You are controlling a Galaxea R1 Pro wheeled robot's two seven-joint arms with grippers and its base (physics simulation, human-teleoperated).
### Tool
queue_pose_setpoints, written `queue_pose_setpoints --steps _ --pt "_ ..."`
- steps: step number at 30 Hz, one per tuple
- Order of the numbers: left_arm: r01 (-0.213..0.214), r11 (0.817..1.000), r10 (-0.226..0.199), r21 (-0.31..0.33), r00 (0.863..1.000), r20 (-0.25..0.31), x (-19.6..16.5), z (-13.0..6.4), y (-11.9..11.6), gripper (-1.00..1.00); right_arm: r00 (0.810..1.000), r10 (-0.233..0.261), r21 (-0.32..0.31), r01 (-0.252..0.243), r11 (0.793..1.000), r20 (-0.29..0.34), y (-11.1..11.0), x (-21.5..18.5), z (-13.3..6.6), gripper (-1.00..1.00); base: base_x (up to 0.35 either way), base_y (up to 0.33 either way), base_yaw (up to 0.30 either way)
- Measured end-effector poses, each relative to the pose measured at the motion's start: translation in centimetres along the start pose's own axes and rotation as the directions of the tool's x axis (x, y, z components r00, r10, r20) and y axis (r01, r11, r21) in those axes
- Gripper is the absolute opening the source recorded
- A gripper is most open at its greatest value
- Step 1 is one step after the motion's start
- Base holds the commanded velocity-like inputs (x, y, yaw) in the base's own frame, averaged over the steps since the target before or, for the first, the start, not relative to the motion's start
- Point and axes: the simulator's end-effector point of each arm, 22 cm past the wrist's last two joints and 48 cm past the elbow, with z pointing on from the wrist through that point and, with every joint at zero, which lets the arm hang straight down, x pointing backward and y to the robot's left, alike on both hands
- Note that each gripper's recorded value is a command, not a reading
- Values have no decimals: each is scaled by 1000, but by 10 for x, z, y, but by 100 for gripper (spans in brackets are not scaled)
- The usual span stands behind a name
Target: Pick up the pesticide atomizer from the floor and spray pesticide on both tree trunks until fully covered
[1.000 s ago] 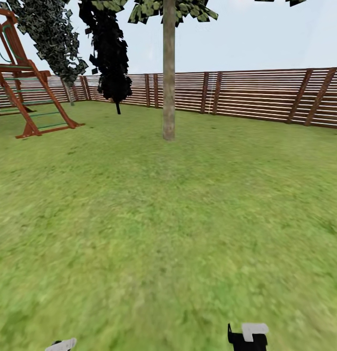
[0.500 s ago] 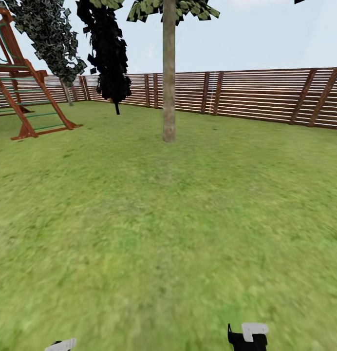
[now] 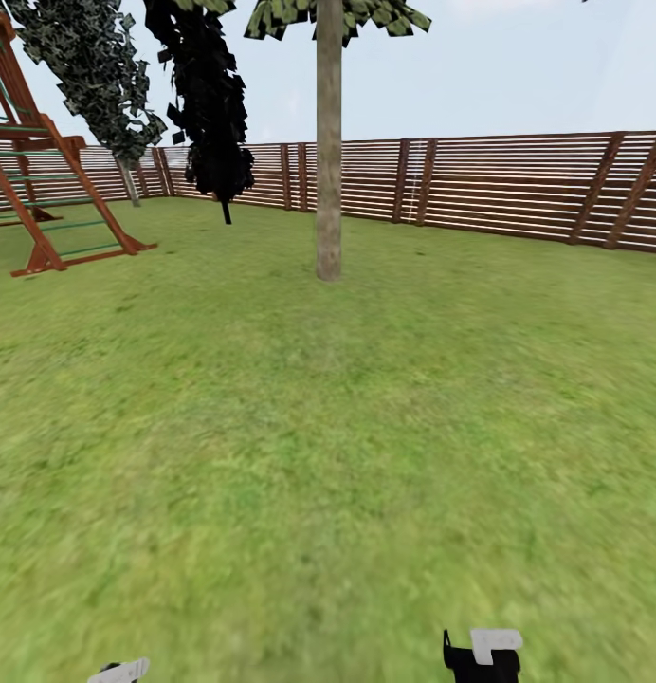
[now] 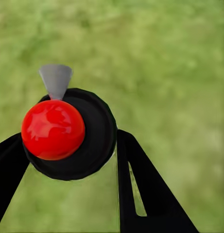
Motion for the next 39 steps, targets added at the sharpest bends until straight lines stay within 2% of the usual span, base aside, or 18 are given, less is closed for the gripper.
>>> queue_pose_setpoints --steps 39 --pt "-1 1000 1 1 1000 1 0 0 0 -100 1000 0 0 0 1000 0 0 0 0 100 338 0 0"
